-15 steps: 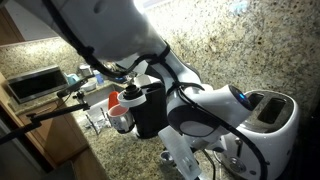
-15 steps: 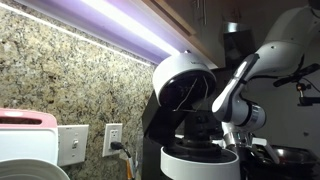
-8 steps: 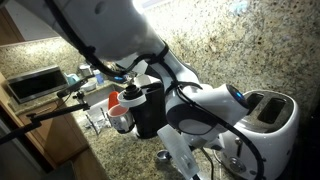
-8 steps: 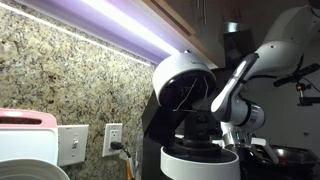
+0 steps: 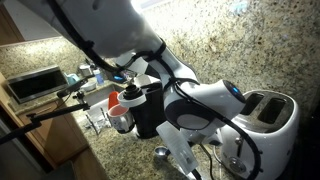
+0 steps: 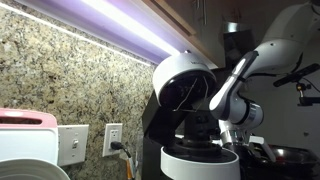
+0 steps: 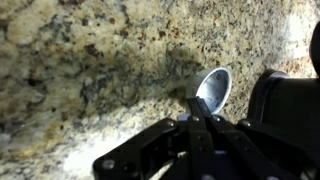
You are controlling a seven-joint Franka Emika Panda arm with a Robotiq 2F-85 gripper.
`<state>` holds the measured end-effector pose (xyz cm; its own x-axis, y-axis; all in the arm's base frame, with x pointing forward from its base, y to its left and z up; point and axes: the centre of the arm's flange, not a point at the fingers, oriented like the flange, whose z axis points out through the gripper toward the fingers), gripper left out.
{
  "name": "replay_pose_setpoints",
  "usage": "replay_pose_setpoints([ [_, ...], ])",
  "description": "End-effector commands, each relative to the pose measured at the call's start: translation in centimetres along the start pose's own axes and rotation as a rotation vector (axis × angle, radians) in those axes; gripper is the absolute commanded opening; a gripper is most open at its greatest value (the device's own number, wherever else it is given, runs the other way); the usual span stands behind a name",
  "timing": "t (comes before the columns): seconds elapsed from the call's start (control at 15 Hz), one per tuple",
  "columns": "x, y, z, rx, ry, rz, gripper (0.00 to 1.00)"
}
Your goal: Put the filter inside the coffee maker
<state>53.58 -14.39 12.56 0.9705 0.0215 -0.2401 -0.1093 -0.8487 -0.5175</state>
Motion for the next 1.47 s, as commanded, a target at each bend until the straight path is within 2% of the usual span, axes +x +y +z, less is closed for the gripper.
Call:
replay_pose_setpoints([
  [0.0, -1.6, -2.0, -1.3, -0.006, 0.019, -0.015, 0.00],
  [0.87, -9.1, -6.3, -4.5, 0.029, 0.107, -0.188, 0.00],
  [1.13, -11.0, -8.4, -5.2, 0.017, 0.138, -0.225, 0.00],
  [1.33, -11.8, -10.9, -5.2, -0.014, 0.139, -0.263, 0.00],
  [1.4, -9.8, -8.6, -5.0, 0.014, 0.105, -0.239, 0.00],
])
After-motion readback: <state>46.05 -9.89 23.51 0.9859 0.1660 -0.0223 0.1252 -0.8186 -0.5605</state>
